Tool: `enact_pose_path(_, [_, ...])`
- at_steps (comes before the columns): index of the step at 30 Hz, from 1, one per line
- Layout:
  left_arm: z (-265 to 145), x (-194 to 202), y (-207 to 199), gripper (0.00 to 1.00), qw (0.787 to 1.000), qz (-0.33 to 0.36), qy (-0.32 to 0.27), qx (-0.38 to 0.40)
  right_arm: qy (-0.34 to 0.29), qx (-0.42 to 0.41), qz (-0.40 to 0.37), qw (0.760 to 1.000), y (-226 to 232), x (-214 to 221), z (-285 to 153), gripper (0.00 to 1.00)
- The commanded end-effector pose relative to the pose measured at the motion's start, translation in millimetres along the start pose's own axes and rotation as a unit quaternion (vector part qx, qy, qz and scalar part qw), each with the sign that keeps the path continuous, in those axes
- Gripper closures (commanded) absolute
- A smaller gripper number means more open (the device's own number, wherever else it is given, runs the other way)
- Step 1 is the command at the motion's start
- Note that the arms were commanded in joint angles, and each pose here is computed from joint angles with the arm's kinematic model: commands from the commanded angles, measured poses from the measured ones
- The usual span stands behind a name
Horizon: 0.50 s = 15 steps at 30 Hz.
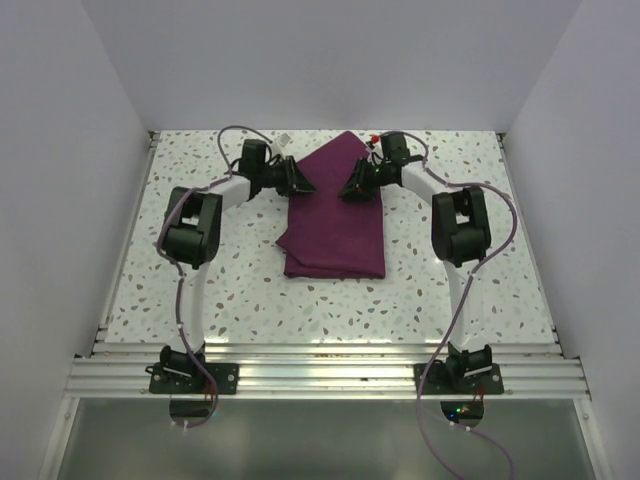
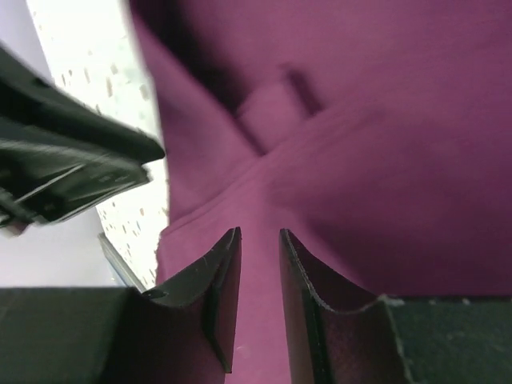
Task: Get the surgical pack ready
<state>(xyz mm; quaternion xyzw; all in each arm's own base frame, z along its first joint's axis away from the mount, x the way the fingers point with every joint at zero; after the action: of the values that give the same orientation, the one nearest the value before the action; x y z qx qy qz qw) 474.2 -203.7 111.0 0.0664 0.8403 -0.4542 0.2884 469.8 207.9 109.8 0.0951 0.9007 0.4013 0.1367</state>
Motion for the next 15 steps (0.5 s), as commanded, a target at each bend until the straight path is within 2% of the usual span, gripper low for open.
enact_pose_path(1, [26.5, -14.7, -2.2, 0.75, 0.998, 0.007, -0.012, 0.065, -0.031, -0.042, 0.023, 0.998, -8.1, -28.1, -10.4, 0.70])
enact_pose_path(6, [44.2, -6.4, 42.3, 0.78, 0.998, -0.048, -0.003, 0.030, -0.046, -0.018, 0.080, 0.996, -62.9, -41.9, -16.6, 0.70])
enact_pose_path(9, [35.5, -6.0, 58.9, 0.80, 0.998, -0.065, -0.001, 0.011, -0.049, -0.022, 0.082, 0.995, -68.2, -46.2, -20.9, 0.70])
enact_pose_path(13, [18.1, -26.2, 35.5, 0.79, 0.999, -0.030, -0.021, 0.031, -0.064, -0.057, 0.053, 0.995, -40.6, -62.4, -30.7, 0.70])
enact_pose_path(15, [9.0, -42.4, 16.9, 0.77, 0.997, -0.010, -0.052, 0.047, -0.083, -0.066, 0.047, 0.993, -32.2, -73.4, -35.2, 0.70])
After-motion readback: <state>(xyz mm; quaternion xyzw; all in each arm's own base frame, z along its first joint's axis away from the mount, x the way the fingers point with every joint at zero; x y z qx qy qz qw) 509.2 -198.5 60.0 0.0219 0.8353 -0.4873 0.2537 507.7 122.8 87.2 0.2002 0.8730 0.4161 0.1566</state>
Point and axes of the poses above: each gripper's point midway between its finger pads, its own z axis out along the fingers, its own y axis along the line the jaws close on, x = y × z, the point moved 7 cm from there along -z, back along the fingers, and after that the axes turned 6 degrees about z, right-handed, at the moved point
